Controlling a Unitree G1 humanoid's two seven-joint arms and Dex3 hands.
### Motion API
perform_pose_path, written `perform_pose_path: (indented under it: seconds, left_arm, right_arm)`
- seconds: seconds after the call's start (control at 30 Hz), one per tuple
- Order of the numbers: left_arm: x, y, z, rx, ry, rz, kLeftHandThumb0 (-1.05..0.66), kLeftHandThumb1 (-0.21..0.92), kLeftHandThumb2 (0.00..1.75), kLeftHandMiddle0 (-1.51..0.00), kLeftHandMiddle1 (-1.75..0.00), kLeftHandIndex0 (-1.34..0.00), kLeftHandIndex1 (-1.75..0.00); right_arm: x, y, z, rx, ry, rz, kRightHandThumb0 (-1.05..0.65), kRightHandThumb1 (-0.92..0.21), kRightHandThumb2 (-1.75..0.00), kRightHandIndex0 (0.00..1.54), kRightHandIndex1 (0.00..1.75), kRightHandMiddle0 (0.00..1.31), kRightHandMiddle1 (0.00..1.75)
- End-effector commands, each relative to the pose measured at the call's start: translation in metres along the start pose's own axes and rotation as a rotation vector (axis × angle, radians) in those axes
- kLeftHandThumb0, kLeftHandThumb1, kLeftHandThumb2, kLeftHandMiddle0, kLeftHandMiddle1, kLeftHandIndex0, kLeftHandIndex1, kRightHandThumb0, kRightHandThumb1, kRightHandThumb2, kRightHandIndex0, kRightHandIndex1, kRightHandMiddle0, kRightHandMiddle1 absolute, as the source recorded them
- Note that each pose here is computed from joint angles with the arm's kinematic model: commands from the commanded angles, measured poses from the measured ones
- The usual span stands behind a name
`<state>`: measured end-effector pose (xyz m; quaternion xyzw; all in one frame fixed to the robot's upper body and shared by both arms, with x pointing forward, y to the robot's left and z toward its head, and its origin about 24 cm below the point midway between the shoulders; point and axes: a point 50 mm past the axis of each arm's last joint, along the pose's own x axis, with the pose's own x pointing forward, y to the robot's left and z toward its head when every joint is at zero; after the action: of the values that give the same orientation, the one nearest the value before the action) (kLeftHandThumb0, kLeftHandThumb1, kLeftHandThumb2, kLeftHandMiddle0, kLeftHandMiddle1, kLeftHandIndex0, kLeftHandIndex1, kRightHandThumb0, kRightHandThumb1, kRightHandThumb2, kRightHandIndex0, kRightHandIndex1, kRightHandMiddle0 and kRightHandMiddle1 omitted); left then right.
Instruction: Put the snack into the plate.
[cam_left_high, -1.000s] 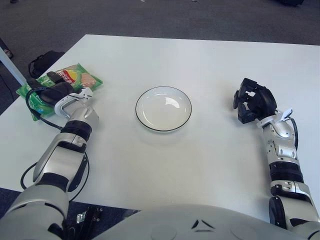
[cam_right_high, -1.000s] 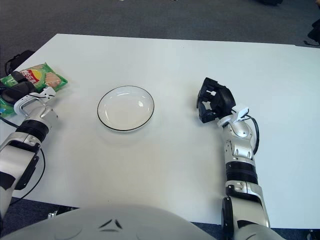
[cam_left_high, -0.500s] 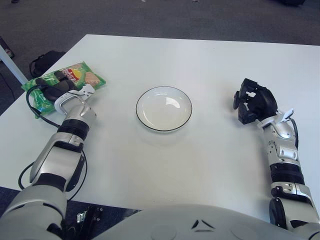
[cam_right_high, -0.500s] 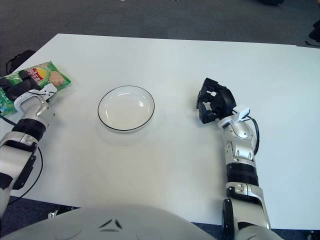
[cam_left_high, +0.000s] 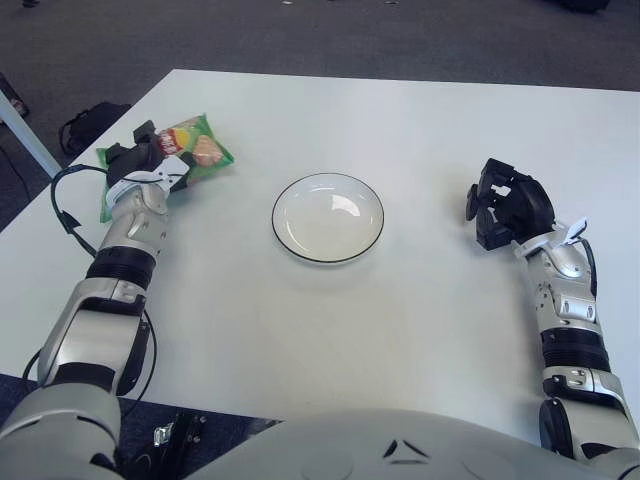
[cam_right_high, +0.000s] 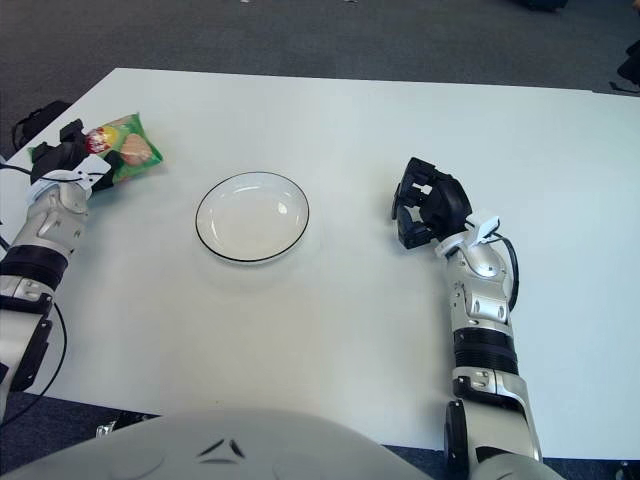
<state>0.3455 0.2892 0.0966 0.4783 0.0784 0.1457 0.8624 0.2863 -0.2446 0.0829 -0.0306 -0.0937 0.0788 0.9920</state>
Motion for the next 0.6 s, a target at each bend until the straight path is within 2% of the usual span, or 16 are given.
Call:
perform_pose_path:
  seconds: [0.0, 0.13, 0.2, 0.23, 0.33, 0.43, 0.57]
  left_arm:
    - [-0.005, -0.005, -0.007, -0.026, -0.026, -0.070, -1.05, 0.92, 0.92, 0.00, -1.75, 0.00, -0.51]
    - [-0.004, 0.000, -0.002, -0.009, -0.096, -0.099, -1.05, 0.92, 0.91, 0.00, -1.72, 0.00, -0.56]
    - [-0.001, 0.001, 0.001, 0.016, -0.145, -0.113, -1.05, 0.92, 0.91, 0.00, -1.57, 0.00, -0.59]
    - [0.001, 0.000, 0.001, 0.028, -0.169, -0.121, -1.02, 0.92, 0.91, -0.03, -1.44, 0.00, -0.62]
    - [0.001, -0.001, 0.002, 0.045, -0.234, -0.138, -0.99, 0.92, 0.92, -0.09, -1.25, 0.00, -0.67]
    - [-0.001, -0.001, 0.002, 0.051, -0.299, -0.152, -0.92, 0.92, 0.90, -0.17, -1.12, 0.00, -0.74]
    - [-0.003, -0.006, 0.007, 0.063, -0.375, -0.164, -0.87, 0.92, 0.87, -0.22, -1.04, 0.00, -0.82]
  right_arm:
    - [-0.001, 0.000, 0.001, 0.018, 0.000, 0.005, -0.01, 0.12, -1.75, 0.96, 1.59, 0.75, 1.75]
    - [-0.002, 0.000, 0.002, 0.021, 0.004, 0.008, -0.01, 0.12, -1.75, 0.95, 1.59, 0.74, 1.75]
    - [-0.002, 0.000, 0.002, 0.018, 0.005, 0.009, -0.01, 0.12, -1.75, 0.95, 1.60, 0.74, 1.75]
    - [-0.002, 0.000, 0.002, 0.016, 0.006, 0.009, -0.01, 0.12, -1.75, 0.95, 1.60, 0.74, 1.75]
    - [-0.003, 0.000, 0.001, 0.016, 0.008, 0.008, -0.01, 0.11, -1.75, 0.95, 1.60, 0.75, 1.75]
    - [-0.003, 0.000, 0.001, 0.020, 0.010, 0.004, -0.01, 0.11, -1.75, 0.95, 1.60, 0.74, 1.75]
    - [-0.003, 0.001, 0.001, 0.025, 0.018, 0.000, -0.01, 0.12, -1.75, 0.95, 1.60, 0.74, 1.75]
